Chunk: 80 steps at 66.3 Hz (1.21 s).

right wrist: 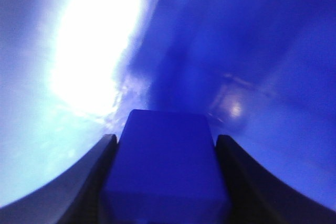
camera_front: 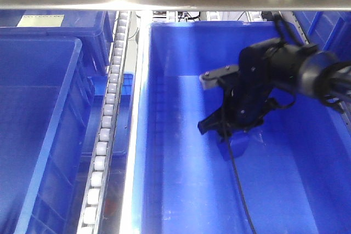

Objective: Pour parts from conveyor to right shelf
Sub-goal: 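Lower the right gripper with the block into the empty blue bin, then open the right gripper to release the block into the bin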

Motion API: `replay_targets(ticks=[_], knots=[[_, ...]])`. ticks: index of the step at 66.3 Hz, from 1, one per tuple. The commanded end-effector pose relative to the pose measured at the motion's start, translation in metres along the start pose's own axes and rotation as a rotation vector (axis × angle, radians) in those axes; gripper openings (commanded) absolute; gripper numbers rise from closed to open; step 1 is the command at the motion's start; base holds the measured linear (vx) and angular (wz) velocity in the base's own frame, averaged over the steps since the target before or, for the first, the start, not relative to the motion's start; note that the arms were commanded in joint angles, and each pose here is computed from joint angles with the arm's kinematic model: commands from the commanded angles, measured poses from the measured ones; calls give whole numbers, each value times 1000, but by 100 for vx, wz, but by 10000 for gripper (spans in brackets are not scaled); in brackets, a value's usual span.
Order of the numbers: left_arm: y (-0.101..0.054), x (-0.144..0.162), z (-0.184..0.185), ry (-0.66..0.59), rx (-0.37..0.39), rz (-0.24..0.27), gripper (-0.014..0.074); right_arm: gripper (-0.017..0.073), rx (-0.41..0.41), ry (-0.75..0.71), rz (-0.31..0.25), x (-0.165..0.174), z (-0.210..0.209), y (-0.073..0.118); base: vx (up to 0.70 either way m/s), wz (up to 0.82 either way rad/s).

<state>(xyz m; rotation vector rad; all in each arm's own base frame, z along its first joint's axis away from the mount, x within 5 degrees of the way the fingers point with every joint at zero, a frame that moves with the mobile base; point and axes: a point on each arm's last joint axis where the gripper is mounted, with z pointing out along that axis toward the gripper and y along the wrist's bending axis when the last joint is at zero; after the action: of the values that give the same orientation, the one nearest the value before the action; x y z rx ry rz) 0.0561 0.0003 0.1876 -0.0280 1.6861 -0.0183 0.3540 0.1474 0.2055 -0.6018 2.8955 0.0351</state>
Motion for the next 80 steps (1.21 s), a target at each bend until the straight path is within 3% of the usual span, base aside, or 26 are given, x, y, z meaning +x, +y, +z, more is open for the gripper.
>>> replay_targets(ticks=[1,15,35,44,51,62,80], knots=[[-1,-12,-3,-90,10,-16,-6,4,7,-72,-16,-8,-17,-1,0,0],[-1,-12,-3,-90,10,-16,-6,95,-5,-56,-7,-8,-11,0,0,0],[-1,-12,-3,-90,10,-16,-6,516,-15,-100,1,-10,-17,0,0,0],[-1,-12,-3,-90,10,-16,-6,620,-33,-226,19,-10,-35,2,0,0],[-1,-12,-3,-90,10,-16,-6,617,-53,-388,59,3,-47,3,0,0],[-1,-12,-3,-90,10,-16,-6,559,-50,-542,68,40,-68,3,0,0],[-1,-12,-3,-90,10,-16,-6,383,40,-707,-25,111,-121,-2,0,0]])
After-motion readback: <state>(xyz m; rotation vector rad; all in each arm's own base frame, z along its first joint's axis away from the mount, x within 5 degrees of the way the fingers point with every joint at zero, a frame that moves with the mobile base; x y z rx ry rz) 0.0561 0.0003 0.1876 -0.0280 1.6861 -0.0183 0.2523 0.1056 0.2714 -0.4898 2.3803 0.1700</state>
